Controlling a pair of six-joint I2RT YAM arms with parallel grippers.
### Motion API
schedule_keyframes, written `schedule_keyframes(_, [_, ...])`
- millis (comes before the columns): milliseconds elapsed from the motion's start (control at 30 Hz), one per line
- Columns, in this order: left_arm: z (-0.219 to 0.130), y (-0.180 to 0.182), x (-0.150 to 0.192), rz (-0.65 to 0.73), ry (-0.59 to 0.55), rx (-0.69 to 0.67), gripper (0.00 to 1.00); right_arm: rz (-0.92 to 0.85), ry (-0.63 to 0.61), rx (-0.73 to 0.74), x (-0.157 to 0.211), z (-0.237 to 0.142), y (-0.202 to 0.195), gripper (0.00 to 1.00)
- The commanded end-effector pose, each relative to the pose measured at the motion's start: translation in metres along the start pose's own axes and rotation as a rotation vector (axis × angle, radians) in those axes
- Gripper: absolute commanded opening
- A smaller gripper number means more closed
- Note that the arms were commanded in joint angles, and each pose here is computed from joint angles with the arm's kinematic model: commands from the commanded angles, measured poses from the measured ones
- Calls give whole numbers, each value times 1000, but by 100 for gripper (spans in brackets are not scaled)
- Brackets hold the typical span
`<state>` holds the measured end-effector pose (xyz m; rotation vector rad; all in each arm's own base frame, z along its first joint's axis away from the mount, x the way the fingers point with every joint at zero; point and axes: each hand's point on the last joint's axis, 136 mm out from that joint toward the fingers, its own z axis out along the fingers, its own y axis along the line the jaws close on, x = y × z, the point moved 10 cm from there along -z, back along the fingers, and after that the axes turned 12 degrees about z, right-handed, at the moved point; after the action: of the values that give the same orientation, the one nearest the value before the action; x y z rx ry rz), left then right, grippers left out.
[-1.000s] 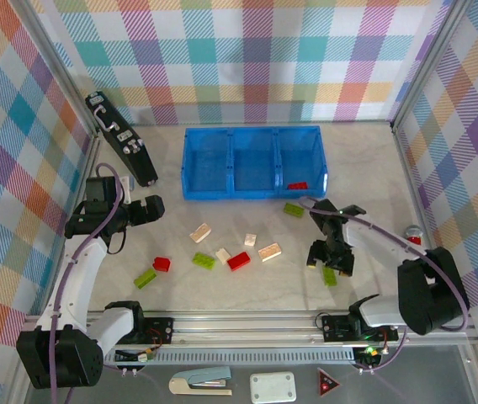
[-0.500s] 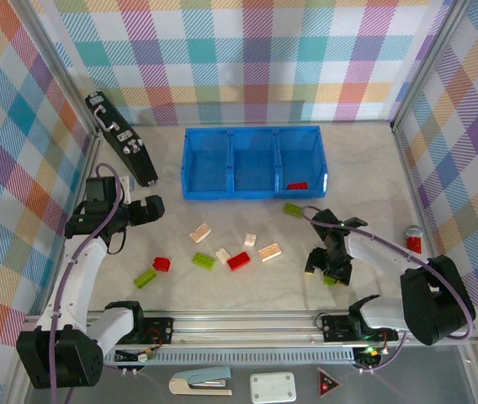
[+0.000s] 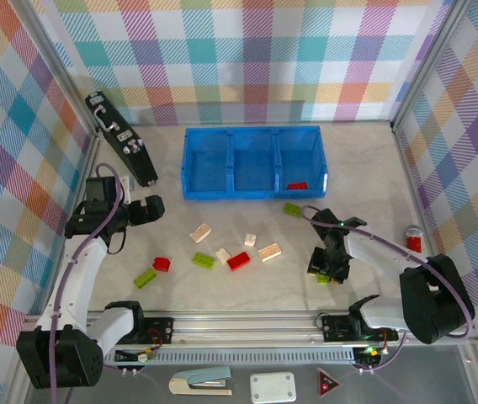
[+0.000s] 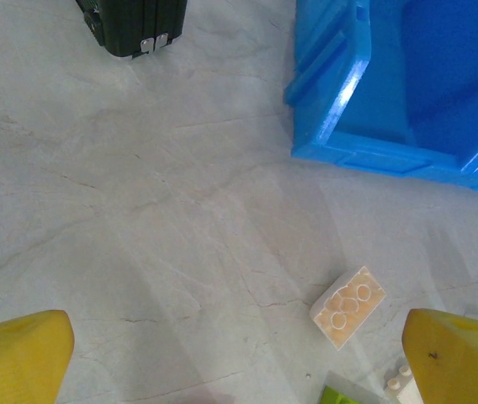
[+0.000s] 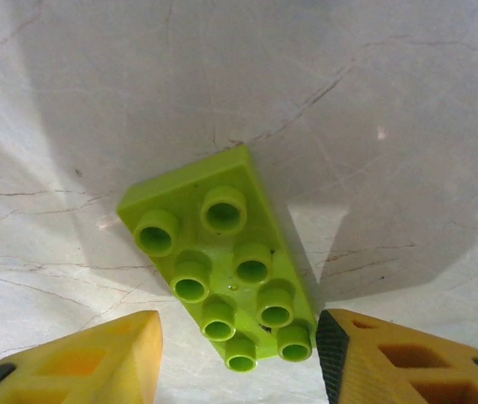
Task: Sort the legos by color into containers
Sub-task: Pick up the lego from the bottom-right of the table.
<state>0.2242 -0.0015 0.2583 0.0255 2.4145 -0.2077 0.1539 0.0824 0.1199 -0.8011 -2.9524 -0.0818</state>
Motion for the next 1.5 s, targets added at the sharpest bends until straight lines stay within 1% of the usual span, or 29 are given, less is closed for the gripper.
schedule_keyframes(0, [-2, 2, -3, -6, -9, -2, 100, -32, 32, -21, 1, 5, 8, 52])
schedule_keyframes(67, [-2, 2, -3, -6, -6, -2, 100, -39, 35, -17, 0, 5, 10, 50])
schedule_keyframes(333, [-2, 2, -3, -5, -6, -5, 100, -47, 32, -3, -4, 7, 16, 50])
schedule_keyframes(633, [-2, 3, -2, -3, -6, -11, 100, -45, 16, 11, -5, 0, 16, 39])
schedule_keyframes(800, [-2, 3, -3, -3, -6, -13, 100, -43, 7, 15, -4, -6, 15, 36])
schedule_keyframes(900, [-2, 3, -3, -4, -5, -14, 100, -48, 9, 9, -5, -8, 16, 36])
schedule_keyframes(933, [-2, 3, -3, -4, -6, -14, 100, -53, 14, 10, -5, -7, 17, 37])
schedule_keyframes(1000, [-2, 3, -3, -4, -5, -15, 100, -61, 20, 22, -6, -6, 19, 44])
schedule_keyframes(1100, [-1, 3, -3, -4, -3, -12, 100, -75, 18, 58, -9, -3, 19, 48])
schedule_keyframes(1300, [-1, 3, -3, -5, -2, -15, 100, -113, 19, 83, -13, 3, 24, 48])
schedule_keyframes(1467, [-1, 4, -2, -4, 3, -18, 100, -113, 41, 94, -15, 13, 25, 45])
